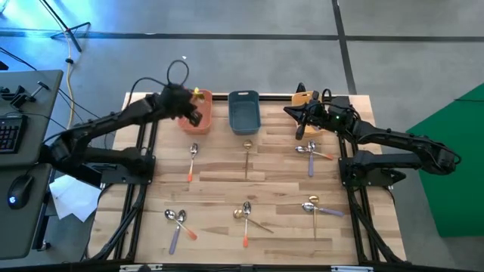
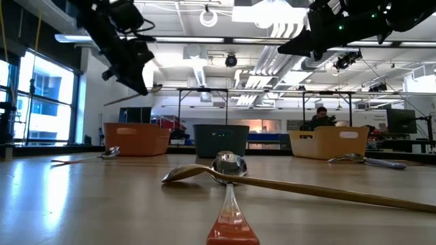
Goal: Sort silverware by color (type)
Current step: Put the gold spoon into the orange bin
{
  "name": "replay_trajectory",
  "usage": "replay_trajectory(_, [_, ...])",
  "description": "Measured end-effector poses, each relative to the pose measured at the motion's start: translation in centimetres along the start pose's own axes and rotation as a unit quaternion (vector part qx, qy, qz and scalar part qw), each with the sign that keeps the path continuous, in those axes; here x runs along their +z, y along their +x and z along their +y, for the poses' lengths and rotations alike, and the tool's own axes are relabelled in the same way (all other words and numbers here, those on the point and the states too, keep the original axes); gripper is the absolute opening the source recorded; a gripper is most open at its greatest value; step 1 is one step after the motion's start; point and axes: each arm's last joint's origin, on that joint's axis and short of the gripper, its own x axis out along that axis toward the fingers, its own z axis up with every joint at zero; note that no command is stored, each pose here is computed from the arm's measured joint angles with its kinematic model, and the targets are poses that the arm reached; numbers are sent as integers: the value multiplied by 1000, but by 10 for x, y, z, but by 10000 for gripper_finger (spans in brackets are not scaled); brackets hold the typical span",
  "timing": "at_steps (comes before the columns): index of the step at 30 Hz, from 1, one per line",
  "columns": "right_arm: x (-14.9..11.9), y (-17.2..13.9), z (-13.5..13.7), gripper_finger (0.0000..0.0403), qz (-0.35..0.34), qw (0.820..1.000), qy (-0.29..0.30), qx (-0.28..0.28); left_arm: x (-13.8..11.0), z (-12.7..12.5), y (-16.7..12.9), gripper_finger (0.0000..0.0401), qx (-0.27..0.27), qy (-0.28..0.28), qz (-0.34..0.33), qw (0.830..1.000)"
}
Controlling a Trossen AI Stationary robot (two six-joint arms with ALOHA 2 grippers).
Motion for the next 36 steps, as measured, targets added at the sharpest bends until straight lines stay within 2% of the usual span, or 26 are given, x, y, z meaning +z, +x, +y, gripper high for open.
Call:
replay_trajectory(5, [0,0,0,4,-1,1000,-1,0,5,19,38,1,-8,-31,8,999])
replay_trajectory(12, [0,0,0,4,0,1000,-1,0,-7,35,75,1,11,-52,64,997])
replay_trajectory(23, [0,0,0,4,1,1000,-1,0,-22,42,108,1,21,-55,110,992])
replay_trajectory(36, [0,0,0,4,1,1000,-1,0,-31,44,123,4,12,-57,135,989])
